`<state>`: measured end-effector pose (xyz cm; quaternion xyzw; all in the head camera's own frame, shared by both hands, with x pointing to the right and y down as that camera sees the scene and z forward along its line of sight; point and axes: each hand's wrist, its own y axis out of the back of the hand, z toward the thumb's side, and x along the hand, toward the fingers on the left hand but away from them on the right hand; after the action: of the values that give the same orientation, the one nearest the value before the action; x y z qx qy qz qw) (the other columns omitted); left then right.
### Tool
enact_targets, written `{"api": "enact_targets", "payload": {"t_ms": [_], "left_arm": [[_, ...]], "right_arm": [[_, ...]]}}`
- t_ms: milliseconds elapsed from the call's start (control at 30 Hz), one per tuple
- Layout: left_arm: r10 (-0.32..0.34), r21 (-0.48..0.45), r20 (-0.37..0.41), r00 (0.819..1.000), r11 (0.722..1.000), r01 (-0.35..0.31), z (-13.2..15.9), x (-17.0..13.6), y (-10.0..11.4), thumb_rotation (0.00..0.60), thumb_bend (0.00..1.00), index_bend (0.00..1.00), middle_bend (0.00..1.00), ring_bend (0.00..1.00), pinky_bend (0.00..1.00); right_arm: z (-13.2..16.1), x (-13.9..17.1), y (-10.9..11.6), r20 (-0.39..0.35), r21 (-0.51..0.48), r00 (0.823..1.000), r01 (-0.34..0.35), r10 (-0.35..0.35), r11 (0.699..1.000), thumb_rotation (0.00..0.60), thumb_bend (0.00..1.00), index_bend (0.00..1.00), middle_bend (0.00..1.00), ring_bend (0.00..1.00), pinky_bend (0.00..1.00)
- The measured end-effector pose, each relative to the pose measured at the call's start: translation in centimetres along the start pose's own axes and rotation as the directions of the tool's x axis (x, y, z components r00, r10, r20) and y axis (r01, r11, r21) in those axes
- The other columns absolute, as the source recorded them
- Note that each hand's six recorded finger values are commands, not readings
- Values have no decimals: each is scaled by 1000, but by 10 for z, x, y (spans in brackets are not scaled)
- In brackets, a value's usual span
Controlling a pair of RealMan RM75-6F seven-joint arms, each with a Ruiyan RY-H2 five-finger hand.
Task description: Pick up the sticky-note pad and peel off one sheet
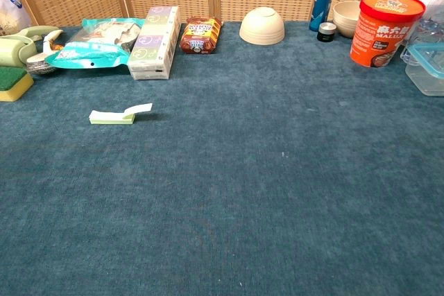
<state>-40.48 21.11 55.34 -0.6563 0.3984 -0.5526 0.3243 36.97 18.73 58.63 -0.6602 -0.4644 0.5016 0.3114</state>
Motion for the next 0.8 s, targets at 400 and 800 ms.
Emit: {"api": "enact_targets", "payload": {"t_ms": [400, 800], "left_arm": [[4, 2, -2, 1000, 1000, -4, -1, 0, 3, 600, 284, 347, 563, 468, 503], [-46, 71, 84, 995, 997, 40, 11, 36, 9, 600, 285, 347, 638, 535, 545]], "right_arm": [[-2, 2, 0, 1, -8, 1000, 5, -5, 1000, 600, 424, 197, 309, 136, 246], [-5, 2, -3, 17, -14, 1000, -5, 5, 1000, 600, 425, 197, 309, 136, 246]]}}
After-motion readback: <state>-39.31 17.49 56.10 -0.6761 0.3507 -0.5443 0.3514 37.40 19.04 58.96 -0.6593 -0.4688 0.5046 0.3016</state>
